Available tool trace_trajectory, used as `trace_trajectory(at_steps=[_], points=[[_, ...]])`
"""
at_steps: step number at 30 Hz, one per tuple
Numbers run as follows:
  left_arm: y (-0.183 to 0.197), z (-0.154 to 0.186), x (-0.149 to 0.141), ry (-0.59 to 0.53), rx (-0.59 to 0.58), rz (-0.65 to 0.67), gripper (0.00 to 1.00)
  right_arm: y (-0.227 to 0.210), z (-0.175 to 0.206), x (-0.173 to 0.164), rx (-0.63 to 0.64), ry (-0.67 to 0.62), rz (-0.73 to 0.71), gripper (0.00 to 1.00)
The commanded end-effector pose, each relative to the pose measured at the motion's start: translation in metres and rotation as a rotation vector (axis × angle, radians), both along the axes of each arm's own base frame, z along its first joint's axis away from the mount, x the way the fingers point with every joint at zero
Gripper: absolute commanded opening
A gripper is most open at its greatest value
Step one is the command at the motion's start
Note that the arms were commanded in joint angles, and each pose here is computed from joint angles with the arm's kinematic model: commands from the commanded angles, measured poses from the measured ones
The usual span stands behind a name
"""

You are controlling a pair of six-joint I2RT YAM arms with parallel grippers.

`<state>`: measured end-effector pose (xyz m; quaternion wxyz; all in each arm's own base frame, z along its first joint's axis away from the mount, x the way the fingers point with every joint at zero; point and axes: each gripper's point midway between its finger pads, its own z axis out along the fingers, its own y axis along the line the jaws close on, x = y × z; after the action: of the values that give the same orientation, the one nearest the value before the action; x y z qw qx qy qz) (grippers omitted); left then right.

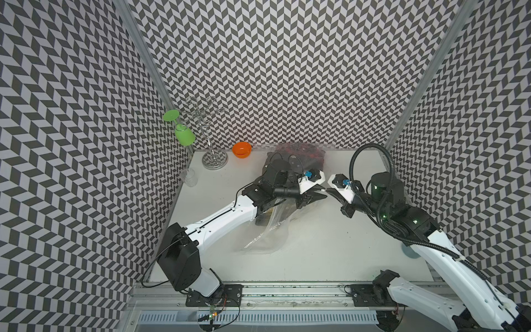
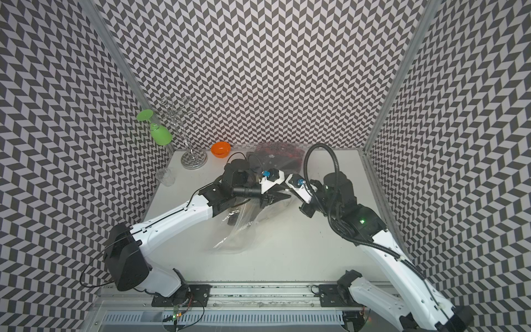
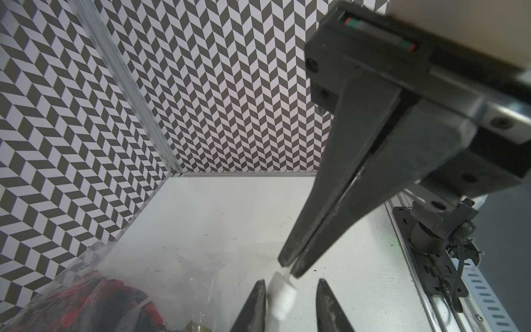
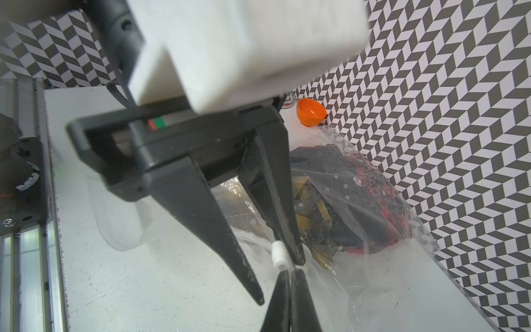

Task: Place the folded shirt into the vacuum bag
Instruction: Close the vacuum bag at the center of the board.

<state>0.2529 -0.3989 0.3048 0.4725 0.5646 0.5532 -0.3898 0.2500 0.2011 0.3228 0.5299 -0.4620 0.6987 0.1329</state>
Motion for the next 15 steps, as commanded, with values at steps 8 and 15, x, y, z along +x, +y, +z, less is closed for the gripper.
trace_trajectory(at_steps=[8, 15], points=[[-0.002, 0.007, 0.011, -0.01, -0.024, 0.016, 0.27, 0.001, 0.012, 0.0, 0.043, -0.023, 0.002, 0.0], [0.002, 0.005, 0.006, 0.001, -0.008, -0.005, 0.07, -0.003, 0.01, 0.005, 0.033, -0.024, -0.028, 0.0]])
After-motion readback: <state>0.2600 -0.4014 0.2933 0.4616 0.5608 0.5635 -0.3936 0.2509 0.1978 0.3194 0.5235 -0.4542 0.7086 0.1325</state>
